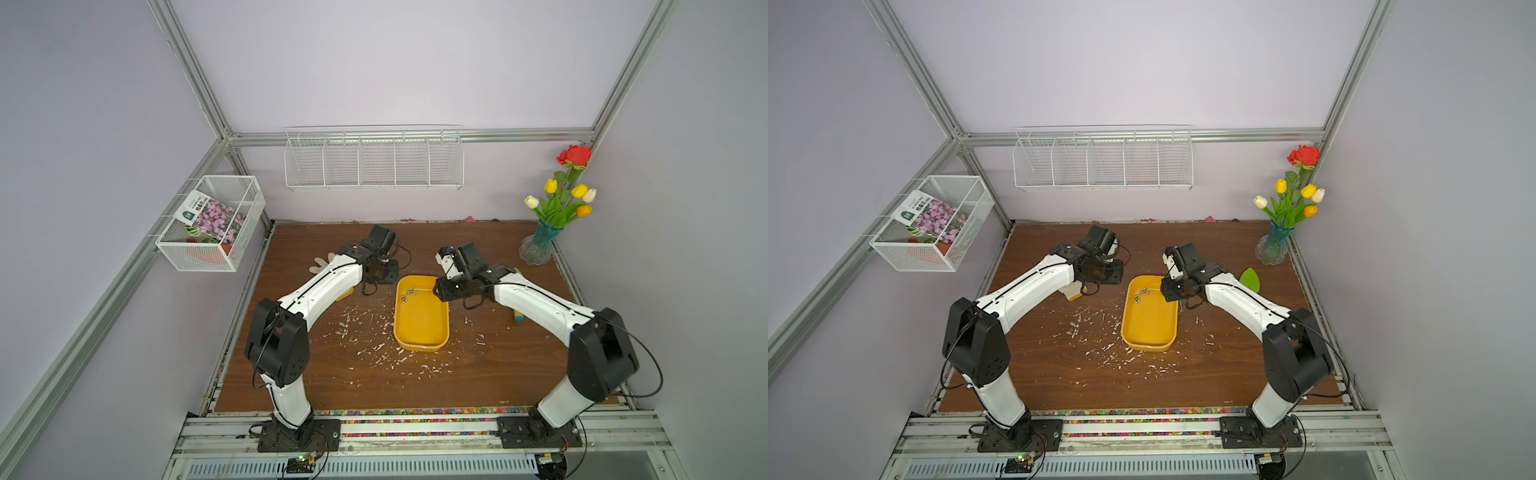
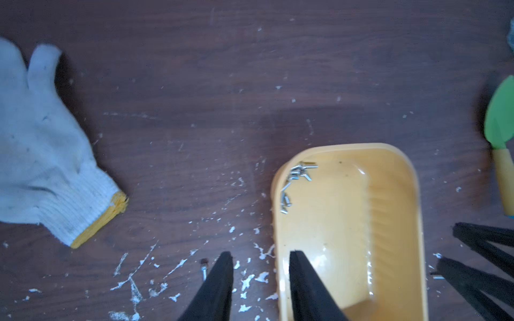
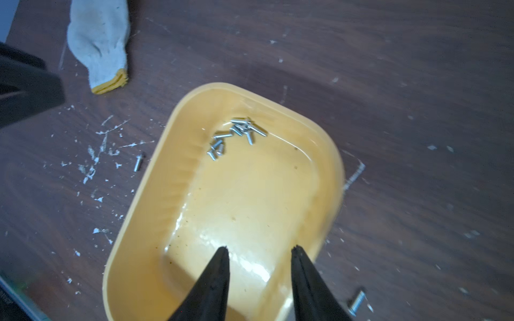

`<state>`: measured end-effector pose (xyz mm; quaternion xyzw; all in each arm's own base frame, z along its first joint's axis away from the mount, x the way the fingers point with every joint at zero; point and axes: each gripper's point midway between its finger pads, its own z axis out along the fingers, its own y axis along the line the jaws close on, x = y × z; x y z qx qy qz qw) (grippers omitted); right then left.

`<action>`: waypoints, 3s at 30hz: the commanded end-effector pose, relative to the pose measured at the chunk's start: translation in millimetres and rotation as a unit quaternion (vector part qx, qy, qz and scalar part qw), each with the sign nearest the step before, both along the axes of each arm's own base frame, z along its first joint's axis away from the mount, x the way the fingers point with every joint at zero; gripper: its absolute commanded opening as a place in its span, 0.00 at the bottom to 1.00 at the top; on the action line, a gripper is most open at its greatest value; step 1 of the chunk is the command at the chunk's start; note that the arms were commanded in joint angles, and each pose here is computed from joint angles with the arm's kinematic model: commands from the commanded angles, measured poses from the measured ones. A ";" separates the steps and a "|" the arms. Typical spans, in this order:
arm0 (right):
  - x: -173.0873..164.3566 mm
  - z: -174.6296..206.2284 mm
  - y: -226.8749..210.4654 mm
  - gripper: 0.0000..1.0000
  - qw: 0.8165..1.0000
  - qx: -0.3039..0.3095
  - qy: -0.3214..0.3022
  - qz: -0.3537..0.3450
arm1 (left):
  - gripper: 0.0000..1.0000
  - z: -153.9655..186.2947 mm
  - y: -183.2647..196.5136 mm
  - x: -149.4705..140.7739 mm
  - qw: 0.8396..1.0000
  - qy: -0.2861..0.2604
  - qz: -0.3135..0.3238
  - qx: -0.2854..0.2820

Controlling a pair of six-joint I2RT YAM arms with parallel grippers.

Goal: Take out the screws from the storage box
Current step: Pick up the screw from the storage box.

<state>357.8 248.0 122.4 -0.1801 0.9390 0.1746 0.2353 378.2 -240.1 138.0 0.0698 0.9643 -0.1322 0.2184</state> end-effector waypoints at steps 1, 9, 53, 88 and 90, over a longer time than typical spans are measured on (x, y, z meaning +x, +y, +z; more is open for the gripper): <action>4.3 -11.4 27.1 0.40 0.999 0.000 0.007 0.049 | 0.38 -8.7 0.7 -4.1 0.998 0.019 0.013 -0.059; 16.5 -47.2 62.7 0.35 0.995 -0.020 0.042 0.084 | 0.38 -31.5 6.5 -17.0 0.996 0.044 0.016 -0.075; 15.8 -128.8 62.4 0.24 0.984 -0.142 0.061 0.085 | 0.39 -57.4 6.0 -24.6 0.994 0.076 0.018 -0.072; 10.4 -84.6 46.5 0.00 0.989 -0.137 0.037 0.050 | 0.38 -47.7 5.4 -21.8 0.995 0.065 0.017 -0.075; 11.4 -75.9 45.0 0.00 0.990 -0.133 0.030 0.046 | 0.38 -40.8 4.1 -20.0 0.995 0.057 0.014 -0.079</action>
